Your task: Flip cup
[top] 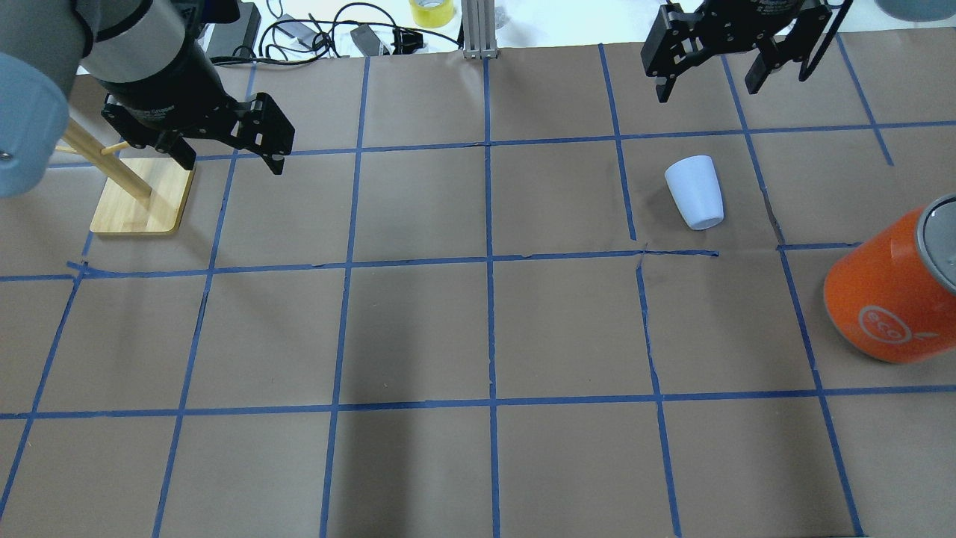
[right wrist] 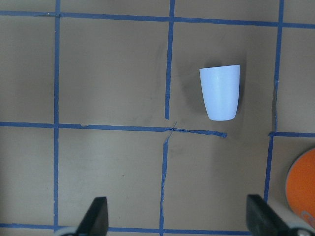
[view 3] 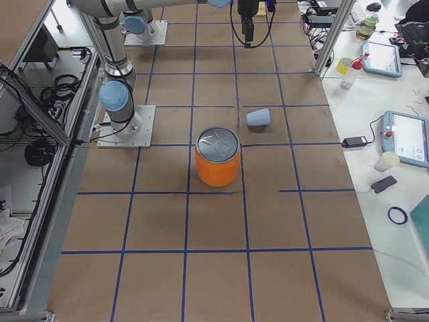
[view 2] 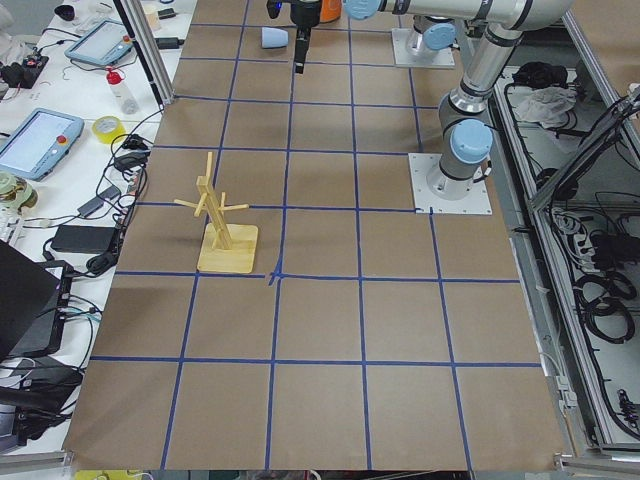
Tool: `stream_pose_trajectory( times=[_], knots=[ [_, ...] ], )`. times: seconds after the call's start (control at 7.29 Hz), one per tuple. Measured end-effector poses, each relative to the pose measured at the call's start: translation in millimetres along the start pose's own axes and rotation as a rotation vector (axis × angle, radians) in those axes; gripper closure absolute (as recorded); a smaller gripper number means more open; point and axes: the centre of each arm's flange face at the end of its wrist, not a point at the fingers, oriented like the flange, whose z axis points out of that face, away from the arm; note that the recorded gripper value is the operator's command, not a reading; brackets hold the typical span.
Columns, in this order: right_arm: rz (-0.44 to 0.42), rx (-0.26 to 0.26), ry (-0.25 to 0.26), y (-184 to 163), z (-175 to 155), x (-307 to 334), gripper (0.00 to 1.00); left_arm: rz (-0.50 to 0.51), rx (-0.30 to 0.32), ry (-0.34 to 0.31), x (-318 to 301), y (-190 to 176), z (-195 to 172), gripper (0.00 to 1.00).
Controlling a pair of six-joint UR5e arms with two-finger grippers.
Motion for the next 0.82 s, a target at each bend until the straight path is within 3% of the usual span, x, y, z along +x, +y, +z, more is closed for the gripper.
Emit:
stream_pose_trajectory(
  times=[0.55,0.82],
  knots=[
    [0.027,-0.008,0.001,-21,11,19,0.0,-0.022,-0.003,0.007,1,1,-1,0.0],
    [0.037,-0.031,-0.006,-48,55,50,0.02,-0.025,-0.004,0.007,1,1,-1,0.0]
  ],
)
